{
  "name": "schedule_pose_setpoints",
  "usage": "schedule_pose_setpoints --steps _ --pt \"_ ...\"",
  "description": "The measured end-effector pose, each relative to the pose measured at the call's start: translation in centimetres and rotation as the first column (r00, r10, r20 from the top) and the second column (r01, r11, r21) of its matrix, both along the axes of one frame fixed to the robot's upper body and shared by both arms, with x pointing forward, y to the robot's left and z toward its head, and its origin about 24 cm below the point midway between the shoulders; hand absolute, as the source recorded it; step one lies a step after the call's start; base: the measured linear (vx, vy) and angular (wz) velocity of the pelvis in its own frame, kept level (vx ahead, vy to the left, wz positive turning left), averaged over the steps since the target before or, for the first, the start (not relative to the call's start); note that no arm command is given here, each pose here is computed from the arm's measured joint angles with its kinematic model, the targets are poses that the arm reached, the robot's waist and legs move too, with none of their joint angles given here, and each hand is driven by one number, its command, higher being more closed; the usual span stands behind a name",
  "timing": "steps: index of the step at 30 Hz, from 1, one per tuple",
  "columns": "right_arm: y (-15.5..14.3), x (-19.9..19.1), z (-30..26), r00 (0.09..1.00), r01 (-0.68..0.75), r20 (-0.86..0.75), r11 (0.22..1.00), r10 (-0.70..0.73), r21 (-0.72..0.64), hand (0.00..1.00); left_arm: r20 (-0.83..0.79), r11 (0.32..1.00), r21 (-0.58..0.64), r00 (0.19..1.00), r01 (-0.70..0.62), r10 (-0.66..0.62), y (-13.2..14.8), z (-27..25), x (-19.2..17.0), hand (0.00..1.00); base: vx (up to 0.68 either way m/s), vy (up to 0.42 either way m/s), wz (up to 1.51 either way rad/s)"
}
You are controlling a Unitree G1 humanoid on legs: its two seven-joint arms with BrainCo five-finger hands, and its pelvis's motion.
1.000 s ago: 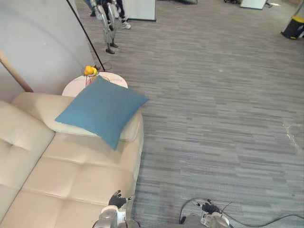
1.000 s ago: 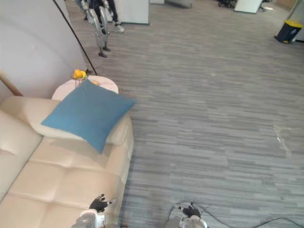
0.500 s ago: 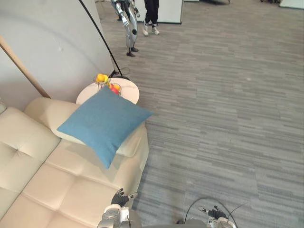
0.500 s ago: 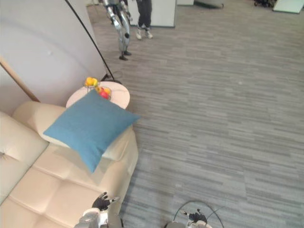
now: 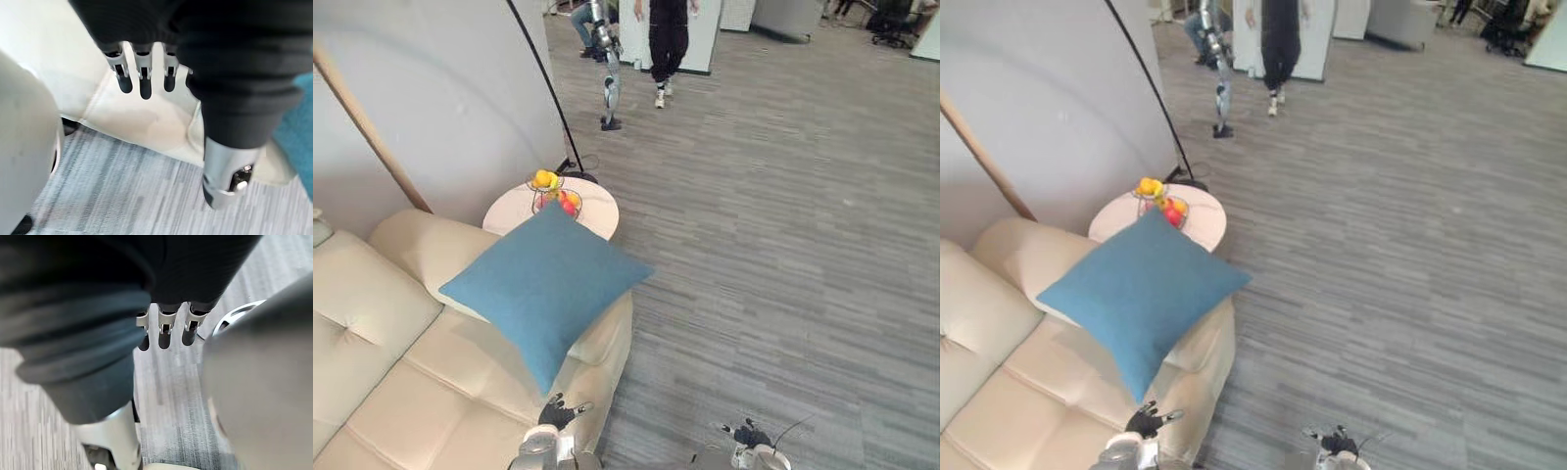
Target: Pick up cushions and gather them together orderly.
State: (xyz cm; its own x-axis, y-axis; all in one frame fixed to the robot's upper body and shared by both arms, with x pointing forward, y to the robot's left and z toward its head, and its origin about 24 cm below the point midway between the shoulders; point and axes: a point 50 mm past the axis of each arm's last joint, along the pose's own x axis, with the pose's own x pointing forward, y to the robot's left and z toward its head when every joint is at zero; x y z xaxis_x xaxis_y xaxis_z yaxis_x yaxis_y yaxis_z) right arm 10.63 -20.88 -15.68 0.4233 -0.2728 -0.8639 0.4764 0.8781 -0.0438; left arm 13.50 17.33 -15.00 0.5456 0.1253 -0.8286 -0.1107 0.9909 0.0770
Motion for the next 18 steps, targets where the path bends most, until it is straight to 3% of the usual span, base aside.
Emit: schedule_pose_setpoints --steps 6,11,18 --pt "-0.1 -0.1 0.0 1.000 -0.013 -0.005 1.000 0.013 -0.001 0.00 -0.022 0.998 -0.007 0.997 -0.069 0.068 0.6 -0.2 -0.6 0.00 0.29 -0.274 0.65" --pt "-1.9 -0.5 0.2 1.000 -0.016 -0.018 0.999 0.016 -0.041 0.00 -0.041 0.989 -0.086 0.992 -0.124 0.121 -1.9 -0.6 -1.3 0.00 0.40 -0.358 0.90" --pt "-1.2 -1.1 -0.1 1.000 -0.006 -0.030 1.000 0.006 -0.024 0.00 0.005 0.993 -0.089 0.997 -0.074 0.075 -2.4 -0.1 -0.1 0.00 0.20 -0.152 1.05"
